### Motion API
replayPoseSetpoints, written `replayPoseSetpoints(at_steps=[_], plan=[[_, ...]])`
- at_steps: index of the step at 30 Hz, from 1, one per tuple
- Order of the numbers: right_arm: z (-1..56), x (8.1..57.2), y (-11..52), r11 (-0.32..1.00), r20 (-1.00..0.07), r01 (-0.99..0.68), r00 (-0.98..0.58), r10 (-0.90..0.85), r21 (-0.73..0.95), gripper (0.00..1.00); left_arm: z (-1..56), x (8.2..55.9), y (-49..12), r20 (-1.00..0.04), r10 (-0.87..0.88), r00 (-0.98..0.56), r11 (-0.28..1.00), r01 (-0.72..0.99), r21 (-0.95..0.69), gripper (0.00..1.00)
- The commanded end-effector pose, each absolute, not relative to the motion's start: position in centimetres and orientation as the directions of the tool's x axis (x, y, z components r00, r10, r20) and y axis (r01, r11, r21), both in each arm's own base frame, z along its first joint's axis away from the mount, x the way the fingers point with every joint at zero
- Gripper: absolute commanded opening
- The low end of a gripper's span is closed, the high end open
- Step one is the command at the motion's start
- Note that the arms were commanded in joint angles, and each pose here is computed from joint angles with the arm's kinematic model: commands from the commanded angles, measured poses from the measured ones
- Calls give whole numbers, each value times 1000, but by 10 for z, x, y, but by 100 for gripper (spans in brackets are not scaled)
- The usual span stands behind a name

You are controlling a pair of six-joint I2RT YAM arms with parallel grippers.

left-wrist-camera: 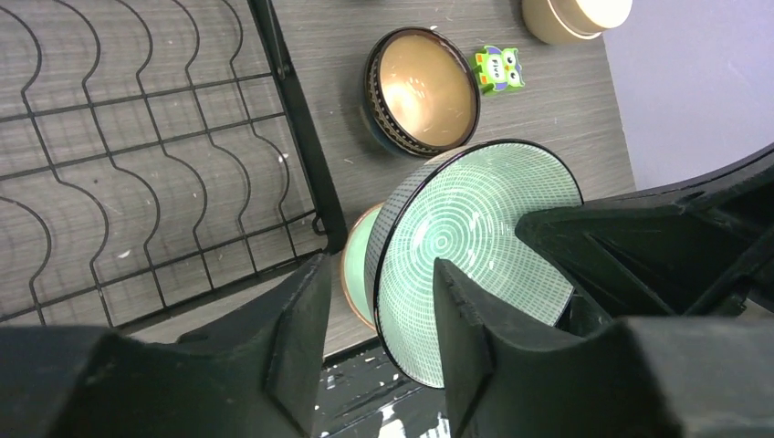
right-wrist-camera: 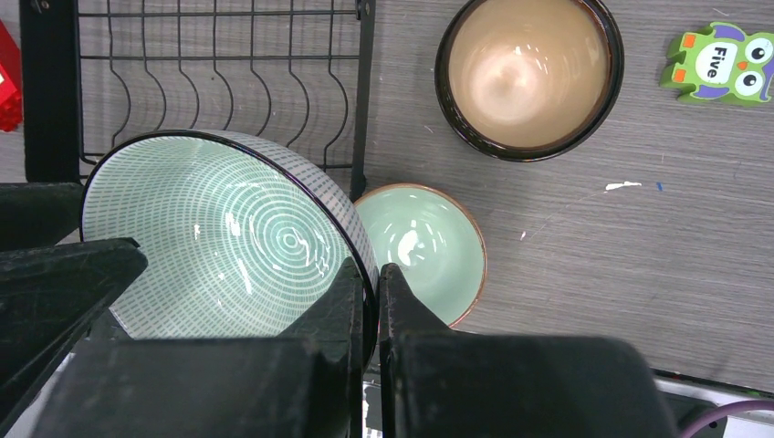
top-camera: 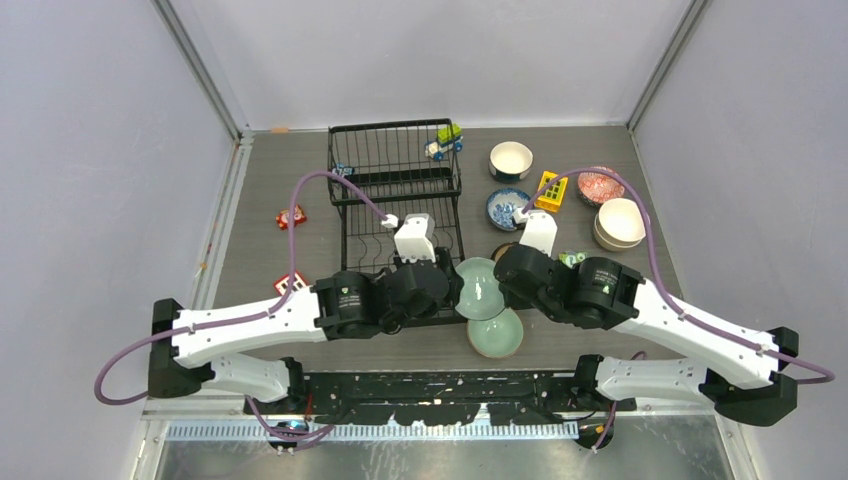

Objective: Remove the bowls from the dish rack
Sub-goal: Pick up the bowl from the dish rack.

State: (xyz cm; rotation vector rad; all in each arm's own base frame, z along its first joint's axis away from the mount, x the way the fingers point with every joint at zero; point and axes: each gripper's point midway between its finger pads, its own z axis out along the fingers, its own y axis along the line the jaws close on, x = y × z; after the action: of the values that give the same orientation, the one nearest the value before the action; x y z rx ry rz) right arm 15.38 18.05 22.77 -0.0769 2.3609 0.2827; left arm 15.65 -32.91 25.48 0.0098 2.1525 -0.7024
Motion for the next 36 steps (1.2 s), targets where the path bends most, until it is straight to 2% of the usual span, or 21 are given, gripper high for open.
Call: replayPoseSetpoints(at_steps=[1, 5, 8, 12, 16, 20, 23, 24, 29, 36], plan=[[245, 163, 194, 956, -717, -110, -686, 125, 273, 1, 259, 162, -329, -738, -261, -622, 841, 229, -490, 42], [245, 162, 196, 954, -714, -111, -689, 128, 279, 1, 255, 164, -329, -740, -256, -622, 847, 224, -481, 44], [245, 162, 198, 953, -710, -114, -692, 126, 280, 1, 252, 164, -331, -741, -247, -625, 848, 231, -477, 35], [244, 162, 199, 954, -708, -118, -696, 119, 276, 1, 248, 164, -334, -738, -237, -631, 851, 232, -471, 34], [244, 162, 200, 954, -708, -122, -696, 115, 274, 1, 244, 164, -335, -735, -233, -637, 852, 231, -470, 20], [244, 162, 200, 954, -707, -126, -699, 110, 272, 1, 242, 164, -335, -733, -225, -642, 855, 231, -465, 16], [244, 161, 200, 954, -707, -129, -700, 106, 271, 1, 241, 163, -335, -730, -222, -647, 854, 232, -465, 2], [244, 161, 200, 954, -707, -133, -699, 102, 269, 2, 242, 163, -335, -728, -225, -647, 852, 232, -469, 0], [245, 161, 200, 948, -715, -150, -692, 102, 280, 23, 244, 161, -337, -723, -223, -653, 844, 242, -479, 0], [237, 161, 199, 959, -713, -156, -698, 64, 238, 37, 245, 161, -335, -721, -227, -655, 846, 234, -479, 0]])
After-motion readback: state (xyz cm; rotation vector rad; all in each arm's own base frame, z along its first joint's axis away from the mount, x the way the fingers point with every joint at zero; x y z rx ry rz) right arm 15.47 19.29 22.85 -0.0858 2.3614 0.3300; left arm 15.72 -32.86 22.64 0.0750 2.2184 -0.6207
